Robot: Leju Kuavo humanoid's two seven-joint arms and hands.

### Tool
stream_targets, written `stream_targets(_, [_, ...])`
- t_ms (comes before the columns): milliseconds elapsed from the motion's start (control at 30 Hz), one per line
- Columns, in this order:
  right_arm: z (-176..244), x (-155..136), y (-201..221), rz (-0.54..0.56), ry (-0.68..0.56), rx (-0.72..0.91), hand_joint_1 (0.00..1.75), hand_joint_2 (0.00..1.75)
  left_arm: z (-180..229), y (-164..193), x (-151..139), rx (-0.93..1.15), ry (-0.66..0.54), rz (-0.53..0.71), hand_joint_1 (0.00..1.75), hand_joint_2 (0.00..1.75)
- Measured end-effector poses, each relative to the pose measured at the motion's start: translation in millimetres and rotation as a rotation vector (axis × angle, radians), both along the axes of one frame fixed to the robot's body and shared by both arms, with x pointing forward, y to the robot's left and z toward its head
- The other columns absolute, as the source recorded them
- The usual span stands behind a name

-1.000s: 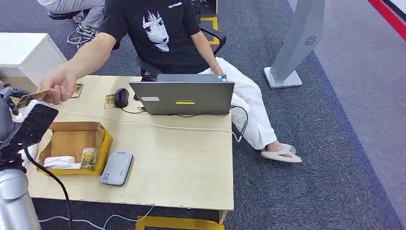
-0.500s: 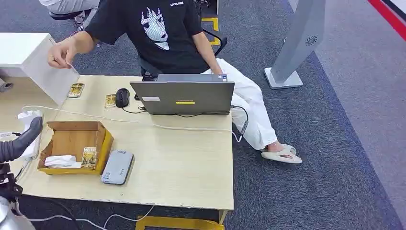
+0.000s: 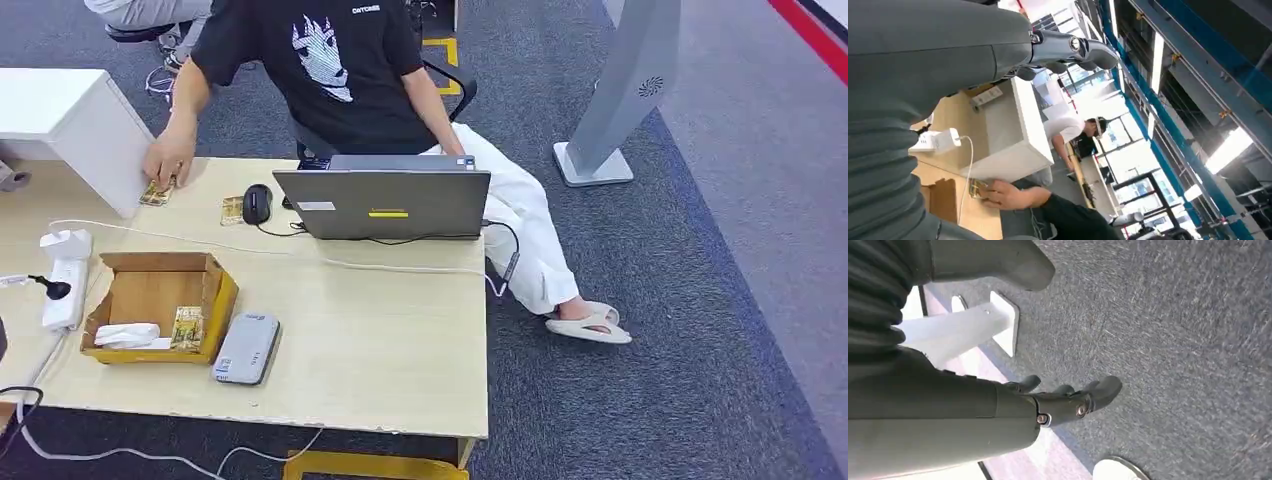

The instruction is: Pass the card to the sensor for recognition and then transmit it.

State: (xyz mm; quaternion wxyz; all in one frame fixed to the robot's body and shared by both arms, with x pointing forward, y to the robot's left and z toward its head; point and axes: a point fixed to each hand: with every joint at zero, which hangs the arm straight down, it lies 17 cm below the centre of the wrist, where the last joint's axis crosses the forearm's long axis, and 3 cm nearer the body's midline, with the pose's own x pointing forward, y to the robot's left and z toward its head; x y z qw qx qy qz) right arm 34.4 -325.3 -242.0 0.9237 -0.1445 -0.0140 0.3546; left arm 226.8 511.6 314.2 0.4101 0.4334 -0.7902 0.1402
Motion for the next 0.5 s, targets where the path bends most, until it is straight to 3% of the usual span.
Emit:
stream_targets(133, [2,-9,4,-0.025,0.031,-0.006,0.0,1.75,-3,17,-34,-0.007,-0.028,0.161,0.0,1.75])
stream_targets(300, [6,-13,13,-0.043,0.057,-0.026,0.0,1.75,-14,33,-88,0.029,-0.012,0.495,0.0,1.75])
stream_targets(400, [9,-8,24,-0.007,0.023,-0.011,0.0,1.75,-39,33,-106,0.003,0.059,0.621,0.0,1.75])
stream_targets(500, [11,-2,30,0.03,-0.013,0.004,0.0,1.75,-60,36,-112,-0.064,0.101,0.663,0.0,1.75])
